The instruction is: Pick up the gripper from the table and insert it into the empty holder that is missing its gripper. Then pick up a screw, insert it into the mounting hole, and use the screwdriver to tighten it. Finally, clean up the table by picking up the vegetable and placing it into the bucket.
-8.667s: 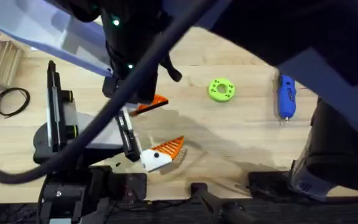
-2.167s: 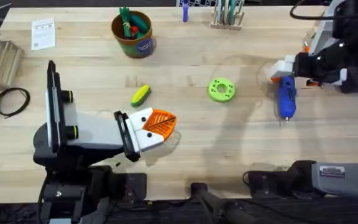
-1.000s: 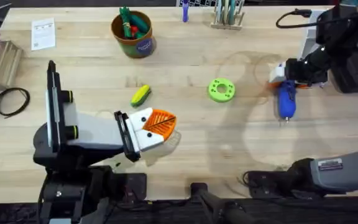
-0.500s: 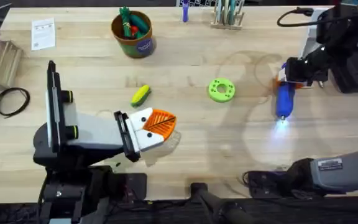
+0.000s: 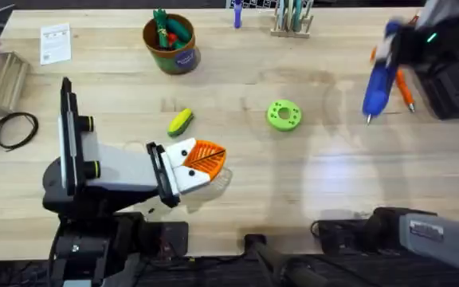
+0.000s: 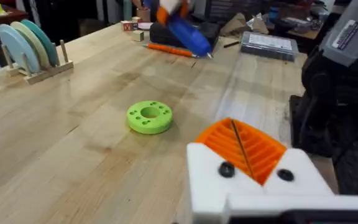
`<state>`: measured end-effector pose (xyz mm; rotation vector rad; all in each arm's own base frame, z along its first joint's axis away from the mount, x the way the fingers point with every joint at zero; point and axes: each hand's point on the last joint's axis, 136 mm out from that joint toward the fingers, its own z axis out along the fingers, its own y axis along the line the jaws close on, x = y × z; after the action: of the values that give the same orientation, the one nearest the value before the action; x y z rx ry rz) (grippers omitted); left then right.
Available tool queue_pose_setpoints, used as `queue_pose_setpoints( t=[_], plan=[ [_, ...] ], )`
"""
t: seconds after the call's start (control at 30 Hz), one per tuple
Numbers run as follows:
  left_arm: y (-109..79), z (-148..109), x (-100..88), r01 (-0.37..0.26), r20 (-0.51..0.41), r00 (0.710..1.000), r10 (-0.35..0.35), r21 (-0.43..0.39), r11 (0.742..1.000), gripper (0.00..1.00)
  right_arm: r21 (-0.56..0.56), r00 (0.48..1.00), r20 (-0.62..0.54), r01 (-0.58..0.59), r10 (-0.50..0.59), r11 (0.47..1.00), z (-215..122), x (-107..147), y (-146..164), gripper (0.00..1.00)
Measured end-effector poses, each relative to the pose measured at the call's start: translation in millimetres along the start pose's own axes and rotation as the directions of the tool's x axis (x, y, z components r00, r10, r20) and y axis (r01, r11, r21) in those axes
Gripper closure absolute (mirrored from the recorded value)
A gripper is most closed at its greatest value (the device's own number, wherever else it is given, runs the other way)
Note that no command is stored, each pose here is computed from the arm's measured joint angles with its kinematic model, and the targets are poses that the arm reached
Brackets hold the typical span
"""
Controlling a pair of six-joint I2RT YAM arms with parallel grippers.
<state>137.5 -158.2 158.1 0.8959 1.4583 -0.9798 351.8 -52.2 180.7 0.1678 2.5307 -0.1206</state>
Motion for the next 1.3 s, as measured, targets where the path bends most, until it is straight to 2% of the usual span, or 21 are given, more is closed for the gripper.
queue_pose_setpoints(
  t=[0.13,0.27,0.47,0.7,0.83,1.0,1.07,1.2,1.3],
  plan=[
    [0.0,0.0,0.0,0.000,0.000,1.000,0.000,0.000,1.000,0.995,-0.068,0.968,0.250,-0.002,0.019,0.998,-64.0,-49.3,21.1,0.978],
    [0.0,0.0,0.0,0.000,0.000,1.000,0.000,0.000,1.000,0.995,-0.205,0.905,0.423,0.035,0.057,0.978,-117.1,-73.2,50.1,0.978],
    [0.0,0.0,0.0,0.000,0.000,1.000,0.000,0.000,1.000,0.995,-0.425,0.852,0.499,0.080,0.159,0.902,-177.5,-72.7,85.6,0.978],
    [0.0,0.0,0.0,0.000,0.000,1.000,0.000,0.000,1.000,0.995,-0.560,0.745,0.630,0.239,0.220,0.793,-245.7,-72.4,121.8,0.978],
    [0.0,0.0,0.0,0.000,0.000,1.000,0.000,0.000,1.000,0.995,-0.617,0.689,0.668,0.300,0.282,0.727,-259.0,-65.5,138.4,0.978],
    [0.0,0.0,0.0,0.000,0.000,1.000,0.000,0.000,1.000,0.995,-0.686,0.633,0.681,0.375,0.368,0.624,-249.2,-62.4,166.6,0.978],
    [0.0,0.0,0.0,0.000,0.000,1.000,0.000,0.000,1.000,0.995,-0.712,0.630,0.673,0.411,0.387,0.569,-241.6,-58.4,181.6,0.978],
    [0.0,0.0,0.0,0.000,0.000,1.000,0.000,0.000,1.000,0.995,-0.754,0.662,0.645,0.470,0.382,0.460,-226.2,-49.6,215.4,0.978],
    [0.0,0.0,0.0,0.000,0.000,1.000,0.000,0.000,1.000,0.995,-0.764,0.669,0.644,0.535,0.372,0.360,-223.3,-45.9,243.5,0.978]
  ],
)
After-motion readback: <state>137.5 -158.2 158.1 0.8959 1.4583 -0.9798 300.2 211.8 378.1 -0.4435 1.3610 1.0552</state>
